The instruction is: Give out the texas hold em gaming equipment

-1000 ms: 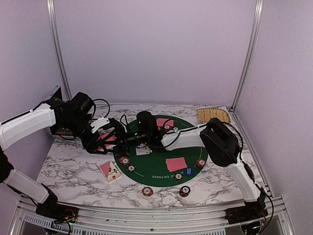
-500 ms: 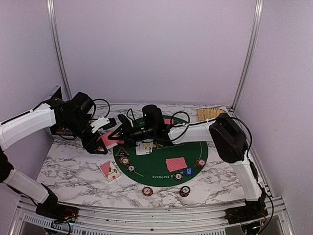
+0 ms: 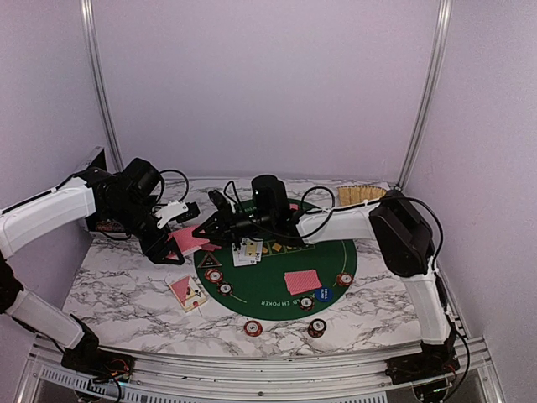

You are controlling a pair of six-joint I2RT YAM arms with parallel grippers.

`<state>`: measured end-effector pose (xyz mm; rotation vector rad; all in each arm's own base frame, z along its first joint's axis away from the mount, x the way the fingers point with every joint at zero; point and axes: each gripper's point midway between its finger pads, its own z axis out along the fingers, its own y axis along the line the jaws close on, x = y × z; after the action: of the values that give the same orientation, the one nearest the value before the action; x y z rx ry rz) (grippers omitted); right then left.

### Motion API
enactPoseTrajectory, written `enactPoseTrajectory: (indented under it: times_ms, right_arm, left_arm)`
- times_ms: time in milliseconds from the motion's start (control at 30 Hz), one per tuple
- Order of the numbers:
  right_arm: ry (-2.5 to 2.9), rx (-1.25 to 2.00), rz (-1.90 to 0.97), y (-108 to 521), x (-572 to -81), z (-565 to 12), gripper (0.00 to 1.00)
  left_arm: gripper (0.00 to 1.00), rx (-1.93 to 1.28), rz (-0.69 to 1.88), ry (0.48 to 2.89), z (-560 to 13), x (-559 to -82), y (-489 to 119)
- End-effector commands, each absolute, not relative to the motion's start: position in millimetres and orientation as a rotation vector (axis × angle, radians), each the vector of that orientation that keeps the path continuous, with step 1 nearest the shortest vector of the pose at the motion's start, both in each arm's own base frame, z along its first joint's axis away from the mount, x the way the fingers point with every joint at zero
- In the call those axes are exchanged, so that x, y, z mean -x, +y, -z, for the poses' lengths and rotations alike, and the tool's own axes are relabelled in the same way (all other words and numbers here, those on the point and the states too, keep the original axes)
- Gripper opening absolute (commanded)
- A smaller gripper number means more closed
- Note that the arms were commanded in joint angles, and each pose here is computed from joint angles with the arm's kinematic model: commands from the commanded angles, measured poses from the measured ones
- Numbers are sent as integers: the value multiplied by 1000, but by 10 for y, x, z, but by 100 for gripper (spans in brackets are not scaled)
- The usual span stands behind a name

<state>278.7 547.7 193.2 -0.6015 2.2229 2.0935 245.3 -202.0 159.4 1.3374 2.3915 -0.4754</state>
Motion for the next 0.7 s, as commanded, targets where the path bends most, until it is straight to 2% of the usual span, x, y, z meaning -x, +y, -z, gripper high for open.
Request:
enactPoseTrajectory:
  times_ms: [0,400,667]
  right_arm:
    - [2161,593,-2097,5380,-2841,-2177,15]
    - [2117,574,-2136,5280,-2806,-2327,3]
    - [2079,553,-2141,5154,-2864,-2481,0]
  left_arm:
    - [0,-1343,488,2370,-1641,-2459,-2038]
    - [0,-1343,482,2376,-1625,-2459,-2028]
    - [0,-1345,474,2378,-1616,-2462,-2019]
